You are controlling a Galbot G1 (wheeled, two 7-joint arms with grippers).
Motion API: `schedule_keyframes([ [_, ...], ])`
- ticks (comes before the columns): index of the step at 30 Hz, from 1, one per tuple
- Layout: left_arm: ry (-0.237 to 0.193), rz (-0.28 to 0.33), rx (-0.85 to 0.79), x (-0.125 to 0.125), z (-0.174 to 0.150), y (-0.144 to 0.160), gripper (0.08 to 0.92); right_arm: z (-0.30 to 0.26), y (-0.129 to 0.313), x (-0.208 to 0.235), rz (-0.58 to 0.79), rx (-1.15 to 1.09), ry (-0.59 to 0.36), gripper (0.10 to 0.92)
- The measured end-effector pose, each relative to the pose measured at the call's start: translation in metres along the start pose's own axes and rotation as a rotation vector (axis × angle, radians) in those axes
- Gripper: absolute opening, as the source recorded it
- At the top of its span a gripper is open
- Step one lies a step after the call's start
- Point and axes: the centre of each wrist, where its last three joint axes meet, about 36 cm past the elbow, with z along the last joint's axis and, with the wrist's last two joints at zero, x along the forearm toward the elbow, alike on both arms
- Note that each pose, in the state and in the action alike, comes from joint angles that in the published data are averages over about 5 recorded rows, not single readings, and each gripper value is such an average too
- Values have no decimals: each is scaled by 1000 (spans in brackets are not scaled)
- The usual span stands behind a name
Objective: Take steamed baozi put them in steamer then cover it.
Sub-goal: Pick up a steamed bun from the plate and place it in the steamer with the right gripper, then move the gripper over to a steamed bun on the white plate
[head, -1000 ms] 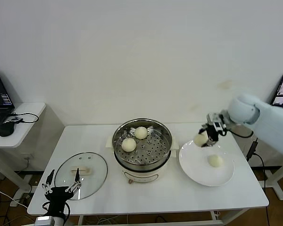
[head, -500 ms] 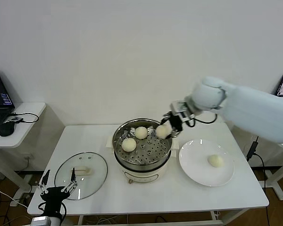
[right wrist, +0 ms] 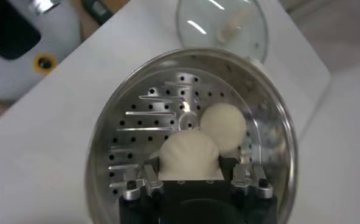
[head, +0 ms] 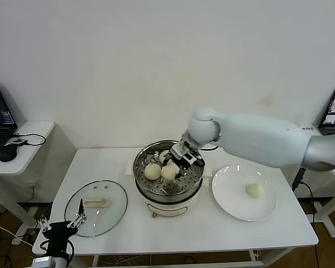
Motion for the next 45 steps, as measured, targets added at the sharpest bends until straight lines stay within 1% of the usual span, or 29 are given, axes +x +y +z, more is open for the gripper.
schedule_keyframes([
  [8, 9, -2, 2, -2, 4, 1, 823, -3, -6, -14, -50, 116, -4, 625],
  [19, 13, 0, 4, -2, 5, -1, 823, -7, -8, -19, -100, 173, -16, 630],
  [22, 14, 0, 4, -2, 6, -1, 823, -7, -9, -17, -108, 180, -15, 665],
  [25, 14, 0, 5, -1, 6, -1, 823, -6, -10, -13, -113, 179, -10, 740],
  [27, 13, 0, 5, -1, 6, -1, 823, -4, -11, -8, -113, 175, -7, 788],
  [30, 10, 0, 4, -2, 5, 0, 823, -1, -13, 1, -104, 163, -4, 818],
  [35, 1, 0, 2, -3, 3, 0, 823, 6, -14, 24, -72, 115, 4, 823],
  [39, -3, 1, -1, -3, 2, 1, 823, 16, -9, 49, -30, 31, 26, 823],
  [45, -12, 6, -6, -4, -1, 2, 823, 40, 20, 86, 35, -176, 85, 823],
])
